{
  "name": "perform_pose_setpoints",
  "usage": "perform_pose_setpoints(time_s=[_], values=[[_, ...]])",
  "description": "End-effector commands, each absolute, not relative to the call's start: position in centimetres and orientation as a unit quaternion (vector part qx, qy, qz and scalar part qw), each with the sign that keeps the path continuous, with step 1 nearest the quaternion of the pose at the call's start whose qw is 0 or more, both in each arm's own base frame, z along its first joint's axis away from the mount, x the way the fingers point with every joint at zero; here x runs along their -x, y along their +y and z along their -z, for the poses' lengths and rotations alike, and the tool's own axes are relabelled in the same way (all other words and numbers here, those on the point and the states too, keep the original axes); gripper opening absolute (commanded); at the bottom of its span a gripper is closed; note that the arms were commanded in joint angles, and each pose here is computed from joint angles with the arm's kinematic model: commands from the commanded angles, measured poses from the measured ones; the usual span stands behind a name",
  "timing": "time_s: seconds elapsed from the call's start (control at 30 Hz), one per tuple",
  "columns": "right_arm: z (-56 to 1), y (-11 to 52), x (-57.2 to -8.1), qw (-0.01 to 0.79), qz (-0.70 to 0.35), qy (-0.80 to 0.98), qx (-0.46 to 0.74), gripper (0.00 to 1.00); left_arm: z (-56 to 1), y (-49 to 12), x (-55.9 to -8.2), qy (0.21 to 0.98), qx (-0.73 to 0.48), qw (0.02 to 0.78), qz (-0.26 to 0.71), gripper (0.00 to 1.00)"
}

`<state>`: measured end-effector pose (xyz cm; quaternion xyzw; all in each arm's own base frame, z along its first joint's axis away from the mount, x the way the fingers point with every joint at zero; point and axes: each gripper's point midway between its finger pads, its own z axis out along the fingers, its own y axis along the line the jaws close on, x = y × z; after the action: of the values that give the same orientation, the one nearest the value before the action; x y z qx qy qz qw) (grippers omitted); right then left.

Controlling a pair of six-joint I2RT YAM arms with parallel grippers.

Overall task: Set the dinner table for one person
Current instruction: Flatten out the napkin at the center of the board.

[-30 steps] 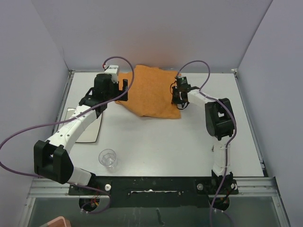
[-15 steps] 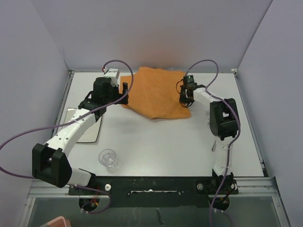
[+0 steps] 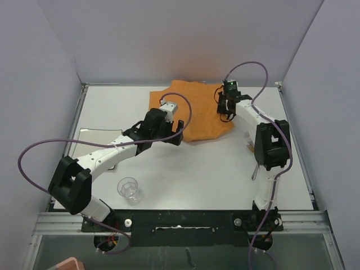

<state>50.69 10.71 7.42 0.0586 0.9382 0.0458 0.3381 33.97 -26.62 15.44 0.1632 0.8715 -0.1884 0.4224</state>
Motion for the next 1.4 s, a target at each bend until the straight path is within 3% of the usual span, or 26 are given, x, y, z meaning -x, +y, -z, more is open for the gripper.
perform_pose_setpoints(time_s=[0.0,0.4,0.63,0.87,1.03,1.37], values=[[-18.5,15.6,-53.6,0.464,-0.119,0.878,0.006,0.0,-17.5,-28.3,-35.1,0.851,-0.154,0.456,0.209,0.98],[-23.9,17.8,-55.1,0.502,-0.162,0.85,-0.002,0.0,-14.7,-33.3,-32.1,0.843,-0.174,0.448,0.241,0.98],[-24.3,18.8,-55.3,0.5,-0.166,0.85,0.004,0.0,-10.3,-36.4,-31.5,0.839,-0.238,0.452,0.187,0.98],[-26.4,18.8,-54.6,0.513,-0.169,0.842,0.012,0.0,-8.2,-33.6,-34.1,0.836,-0.205,0.503,0.074,0.98],[-28.0,18.0,-54.2,0.527,-0.166,0.834,0.007,0.0,-10.3,-31.5,-35.5,0.826,-0.154,0.542,0.03,0.98],[-35.7,18.6,-53.3,0.578,-0.223,0.785,0.002,0.0,-12.4,-30.3,-36.0,0.828,-0.116,0.548,0.037,0.98]])
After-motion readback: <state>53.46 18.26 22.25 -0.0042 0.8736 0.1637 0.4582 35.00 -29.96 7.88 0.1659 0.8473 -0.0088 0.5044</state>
